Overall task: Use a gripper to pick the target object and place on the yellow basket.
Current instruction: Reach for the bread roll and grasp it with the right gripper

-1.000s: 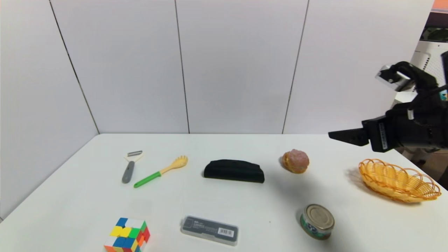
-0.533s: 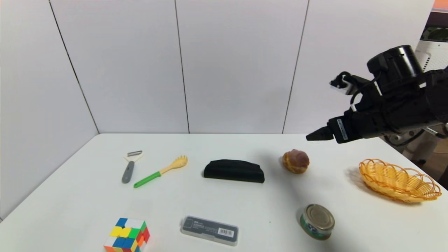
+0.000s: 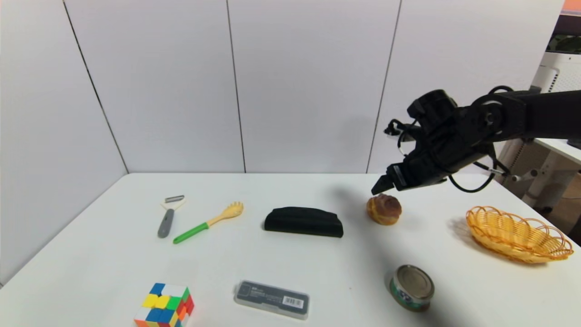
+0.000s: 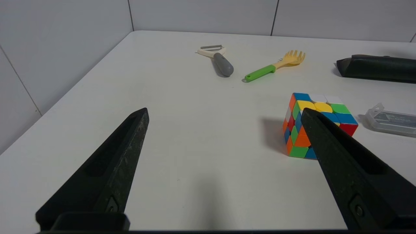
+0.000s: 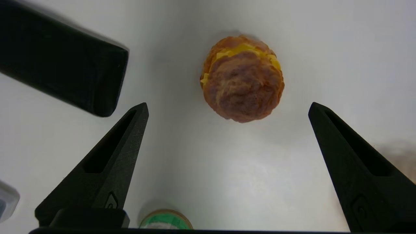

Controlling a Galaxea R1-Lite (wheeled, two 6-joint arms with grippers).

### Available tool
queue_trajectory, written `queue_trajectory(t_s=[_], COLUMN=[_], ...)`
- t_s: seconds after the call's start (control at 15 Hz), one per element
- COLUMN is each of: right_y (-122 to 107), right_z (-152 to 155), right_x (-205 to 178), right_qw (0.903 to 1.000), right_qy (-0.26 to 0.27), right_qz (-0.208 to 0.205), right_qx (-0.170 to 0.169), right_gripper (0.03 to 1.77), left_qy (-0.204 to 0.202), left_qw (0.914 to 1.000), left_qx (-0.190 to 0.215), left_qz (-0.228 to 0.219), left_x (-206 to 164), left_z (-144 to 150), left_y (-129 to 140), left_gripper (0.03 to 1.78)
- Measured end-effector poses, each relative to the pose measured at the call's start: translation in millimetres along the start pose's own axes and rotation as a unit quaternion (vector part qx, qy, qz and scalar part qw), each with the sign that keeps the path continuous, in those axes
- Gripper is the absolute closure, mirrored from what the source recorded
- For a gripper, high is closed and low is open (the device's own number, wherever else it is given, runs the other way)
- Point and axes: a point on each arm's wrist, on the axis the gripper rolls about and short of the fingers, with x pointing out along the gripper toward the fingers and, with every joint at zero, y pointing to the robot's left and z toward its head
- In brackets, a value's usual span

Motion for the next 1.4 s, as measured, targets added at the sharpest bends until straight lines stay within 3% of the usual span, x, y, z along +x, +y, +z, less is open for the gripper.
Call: queue_trajectory(t_s=[0.47,1.0,1.27,1.4], right_y=[-4,-2,-2,-2], right_z=[-3,-5,-4,-4], right_x=[57,77,77,76], right_qw=[0.9981,0.9970,0.9972,0.9972], right_qy=[0.055,0.072,0.071,0.070], right_qz=[-0.026,-0.024,-0.024,-0.024], right_qx=[0.012,0.012,0.011,0.011], right_gripper=[0.10,0.10,0.67,0.82], left_qy=[0.000,0.000,0.000,0.000], left_qw=[1.0000,1.0000,1.0000,1.0000], left_qx=[0.000,0.000,0.000,0.000], left_qz=[0.000,0.000,0.000,0.000], left_x=[0,0,0,0], left_z=[0,0,0,0], left_y=[0,0,0,0], left_gripper=[0.12,0.12,0.12,0.12])
